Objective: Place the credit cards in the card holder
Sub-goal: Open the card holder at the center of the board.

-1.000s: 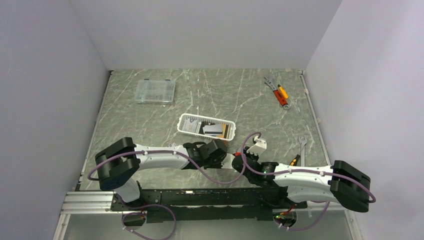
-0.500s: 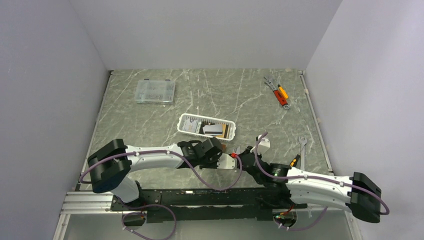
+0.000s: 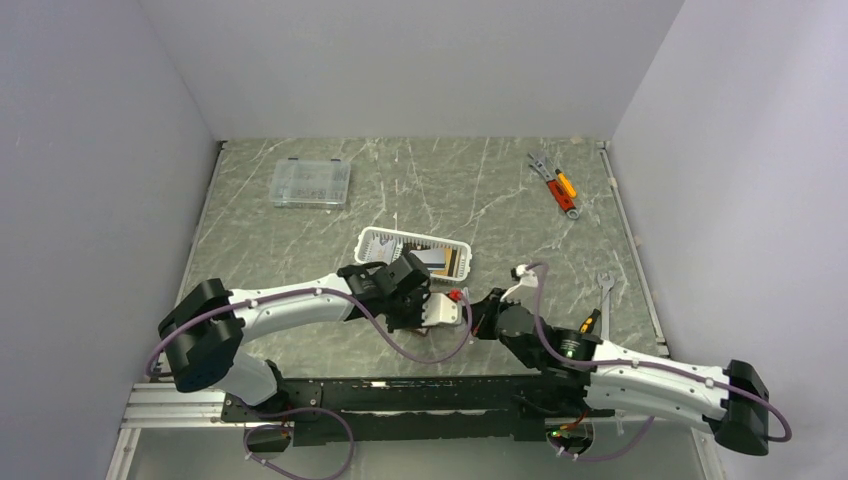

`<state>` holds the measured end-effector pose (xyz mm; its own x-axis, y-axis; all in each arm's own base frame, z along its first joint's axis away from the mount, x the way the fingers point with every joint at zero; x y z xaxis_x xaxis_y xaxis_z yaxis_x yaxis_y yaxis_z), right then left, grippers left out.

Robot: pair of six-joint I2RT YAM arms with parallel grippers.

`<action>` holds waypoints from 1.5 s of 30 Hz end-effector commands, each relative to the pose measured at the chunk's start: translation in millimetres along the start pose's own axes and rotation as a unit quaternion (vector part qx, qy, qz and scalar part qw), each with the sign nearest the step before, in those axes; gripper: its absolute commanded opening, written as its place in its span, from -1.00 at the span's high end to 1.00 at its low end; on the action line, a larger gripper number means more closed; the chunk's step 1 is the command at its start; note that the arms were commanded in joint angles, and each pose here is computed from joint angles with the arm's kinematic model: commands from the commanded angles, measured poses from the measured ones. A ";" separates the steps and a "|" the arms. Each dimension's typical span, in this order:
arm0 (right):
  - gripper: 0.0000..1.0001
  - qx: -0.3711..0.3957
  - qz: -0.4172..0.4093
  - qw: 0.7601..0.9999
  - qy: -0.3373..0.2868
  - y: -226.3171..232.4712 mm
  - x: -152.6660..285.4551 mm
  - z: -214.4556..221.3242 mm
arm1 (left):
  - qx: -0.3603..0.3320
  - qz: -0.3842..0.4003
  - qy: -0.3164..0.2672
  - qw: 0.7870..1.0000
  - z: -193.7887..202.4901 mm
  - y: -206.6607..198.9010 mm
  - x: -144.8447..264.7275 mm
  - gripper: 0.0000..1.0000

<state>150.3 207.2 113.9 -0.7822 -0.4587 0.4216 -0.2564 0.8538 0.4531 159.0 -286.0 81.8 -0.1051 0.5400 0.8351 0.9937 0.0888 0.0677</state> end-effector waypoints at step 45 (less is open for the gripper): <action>1.00 0.087 -0.069 0.993 0.050 57.0 10.5 21.6 | 0.279 0.124 -0.138 0.942 9.4 24.2 33.3 0.86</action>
<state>112.8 248.9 107.4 -0.6740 -0.5565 0.4858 -0.4568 0.8308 0.3180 176.6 -251.4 90.0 0.0548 0.7645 0.6423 0.7756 0.3725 -0.5095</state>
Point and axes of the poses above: each gripper's point midway between its finger pads, its own x axis back along the fingers, its own y axis along the line the jaws close on, z = x × y, the point moved 2 cm from there along x, back along the fingers, and after that the axes turned 10 degrees about x, right-handed, at the moved point
